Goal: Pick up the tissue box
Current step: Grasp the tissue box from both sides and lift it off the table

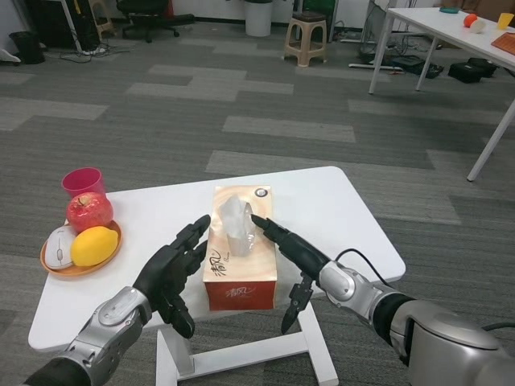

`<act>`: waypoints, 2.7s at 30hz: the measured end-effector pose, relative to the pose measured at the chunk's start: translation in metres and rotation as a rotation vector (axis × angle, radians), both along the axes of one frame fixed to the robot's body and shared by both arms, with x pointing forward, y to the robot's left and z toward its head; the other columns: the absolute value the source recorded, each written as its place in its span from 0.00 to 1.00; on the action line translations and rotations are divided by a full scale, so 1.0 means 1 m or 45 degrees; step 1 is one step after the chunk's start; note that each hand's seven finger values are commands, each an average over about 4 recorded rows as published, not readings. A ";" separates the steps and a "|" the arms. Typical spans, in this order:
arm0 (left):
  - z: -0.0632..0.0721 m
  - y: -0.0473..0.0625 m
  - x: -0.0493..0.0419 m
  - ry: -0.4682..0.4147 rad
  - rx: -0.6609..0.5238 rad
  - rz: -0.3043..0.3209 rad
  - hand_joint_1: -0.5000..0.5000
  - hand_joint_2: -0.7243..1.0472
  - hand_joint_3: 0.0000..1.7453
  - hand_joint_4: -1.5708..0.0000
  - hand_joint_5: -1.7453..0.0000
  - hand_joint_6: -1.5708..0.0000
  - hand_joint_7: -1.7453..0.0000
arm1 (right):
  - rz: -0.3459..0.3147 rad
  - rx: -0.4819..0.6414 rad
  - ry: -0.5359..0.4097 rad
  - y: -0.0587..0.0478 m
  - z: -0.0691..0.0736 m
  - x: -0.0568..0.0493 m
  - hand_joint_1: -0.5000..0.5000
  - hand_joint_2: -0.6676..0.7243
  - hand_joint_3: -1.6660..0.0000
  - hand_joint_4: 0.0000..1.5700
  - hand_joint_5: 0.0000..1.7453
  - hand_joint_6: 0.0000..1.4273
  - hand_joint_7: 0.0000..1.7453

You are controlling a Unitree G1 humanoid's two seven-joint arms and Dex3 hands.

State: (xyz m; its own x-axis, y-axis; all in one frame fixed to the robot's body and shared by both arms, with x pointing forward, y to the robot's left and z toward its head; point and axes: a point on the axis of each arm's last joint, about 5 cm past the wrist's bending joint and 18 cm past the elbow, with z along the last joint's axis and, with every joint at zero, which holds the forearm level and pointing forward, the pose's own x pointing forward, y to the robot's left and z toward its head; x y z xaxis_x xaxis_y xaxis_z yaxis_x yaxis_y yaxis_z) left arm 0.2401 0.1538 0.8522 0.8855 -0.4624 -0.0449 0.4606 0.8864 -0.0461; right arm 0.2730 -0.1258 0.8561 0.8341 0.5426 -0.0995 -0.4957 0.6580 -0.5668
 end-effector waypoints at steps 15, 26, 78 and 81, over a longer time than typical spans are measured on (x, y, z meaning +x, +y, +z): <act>0.000 0.006 -0.0064 0.006 -0.033 0.026 1.00 0.10 0.00 1.00 0.82 1.00 1.00 | -0.036 0.069 -0.009 -0.002 0.006 0.005 0.04 0.59 0.95 0.00 0.00 0.00 0.08; 0.005 0.011 -0.0015 -0.035 -0.114 0.143 1.00 0.10 0.00 1.00 0.82 1.00 1.00 | -0.112 0.162 -0.021 -0.006 0.010 0.007 0.05 0.59 0.95 0.00 0.00 0.00 0.08; 0.009 -0.025 0.0388 -0.039 0.221 0.095 1.00 0.15 0.00 1.00 0.88 1.00 1.00 | -0.329 -0.089 -0.060 -0.001 -0.008 0.004 0.04 0.45 0.95 0.00 0.00 0.00 0.08; 0.009 -0.025 0.0385 -0.038 0.227 0.092 1.00 0.15 0.00 1.00 0.88 1.00 1.00 | -0.317 -0.103 -0.063 0.000 -0.009 0.004 0.04 0.45 0.95 0.00 0.00 0.00 0.08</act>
State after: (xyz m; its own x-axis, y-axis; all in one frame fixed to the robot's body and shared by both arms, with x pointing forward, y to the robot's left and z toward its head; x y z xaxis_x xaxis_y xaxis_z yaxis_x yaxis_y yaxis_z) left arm 0.2786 0.1287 0.8611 0.9184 -0.3843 -0.0936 0.3939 0.9103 0.1273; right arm 0.2769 -0.1262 0.8471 0.9458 0.3118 -0.0902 -0.2945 0.7076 -0.6423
